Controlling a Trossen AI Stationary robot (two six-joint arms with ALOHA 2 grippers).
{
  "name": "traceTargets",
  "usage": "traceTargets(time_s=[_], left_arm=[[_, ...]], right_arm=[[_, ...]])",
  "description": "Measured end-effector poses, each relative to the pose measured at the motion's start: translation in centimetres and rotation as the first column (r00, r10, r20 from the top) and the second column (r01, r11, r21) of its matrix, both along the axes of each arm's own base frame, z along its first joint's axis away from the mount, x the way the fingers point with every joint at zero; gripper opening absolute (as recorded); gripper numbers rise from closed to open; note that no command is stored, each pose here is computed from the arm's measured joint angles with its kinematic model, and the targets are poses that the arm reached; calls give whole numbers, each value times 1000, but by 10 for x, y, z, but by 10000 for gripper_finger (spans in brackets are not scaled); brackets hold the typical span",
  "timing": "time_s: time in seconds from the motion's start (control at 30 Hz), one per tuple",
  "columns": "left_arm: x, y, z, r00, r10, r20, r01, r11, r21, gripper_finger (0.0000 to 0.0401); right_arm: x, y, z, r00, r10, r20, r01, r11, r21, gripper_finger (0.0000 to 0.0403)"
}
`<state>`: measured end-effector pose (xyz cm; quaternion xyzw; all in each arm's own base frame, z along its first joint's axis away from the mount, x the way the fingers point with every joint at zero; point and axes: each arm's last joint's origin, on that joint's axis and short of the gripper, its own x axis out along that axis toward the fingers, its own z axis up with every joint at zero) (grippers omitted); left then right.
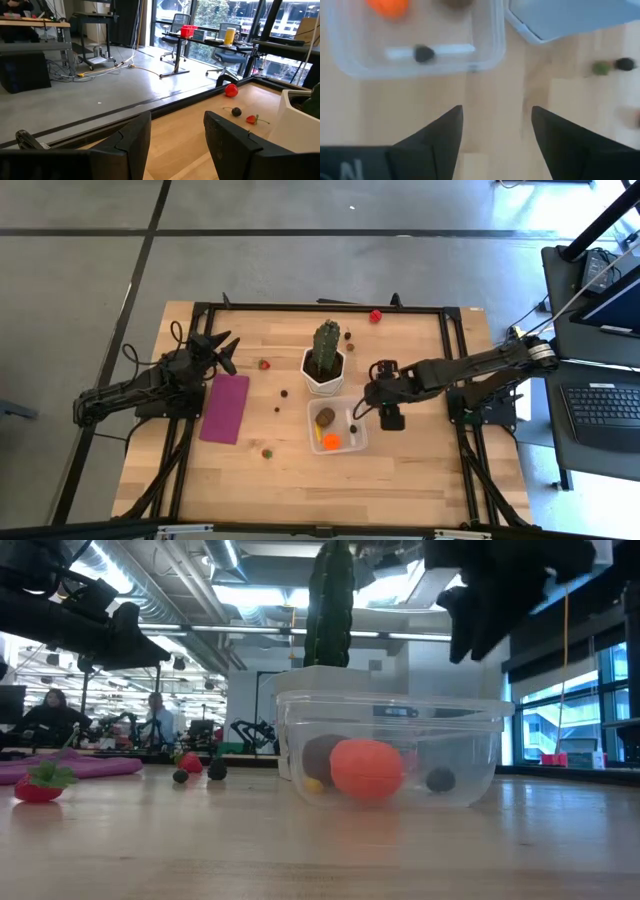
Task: Pick and placing Produce into tupperware
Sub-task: Put the right blueberry into the transparent bin
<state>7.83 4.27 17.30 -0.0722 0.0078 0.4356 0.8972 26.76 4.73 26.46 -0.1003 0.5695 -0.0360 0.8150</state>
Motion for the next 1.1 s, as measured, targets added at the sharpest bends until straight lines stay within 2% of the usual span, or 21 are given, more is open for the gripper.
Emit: traceTargets(time_s=[0.07,0.17,0.4,0.57,0.8,0.97,1.1], left_arm=[[0,0,0,1000,0,0,0,1000,0,176],[0,0,0,1000,0,1,0,1000,-1,176],[0,0,0,1000,0,1,0,1000,-1,176],[0,0,0,1000,0,1,0,1000,-1,176],[0,0,0,1000,0,1,0,1000,-1,176],[0,0,0,1000,0,1,0,1000,-1,176],[0,0,0,1000,0,1,0,1000,-1,176]], right_arm=[[-3,-3,-10,1000,26,8,-26,1000,-7,237],[-13,-8,-28,997,62,55,-64,997,37,237],[-49,-20,-58,968,54,243,-72,995,63,237],[-61,-25,-87,927,53,371,-84,994,69,237],[-76,-27,-127,862,119,492,-174,982,68,237],[-83,-28,-139,801,140,581,-197,980,36,237],[-87,-29,-147,788,137,600,-197,980,35,237]])
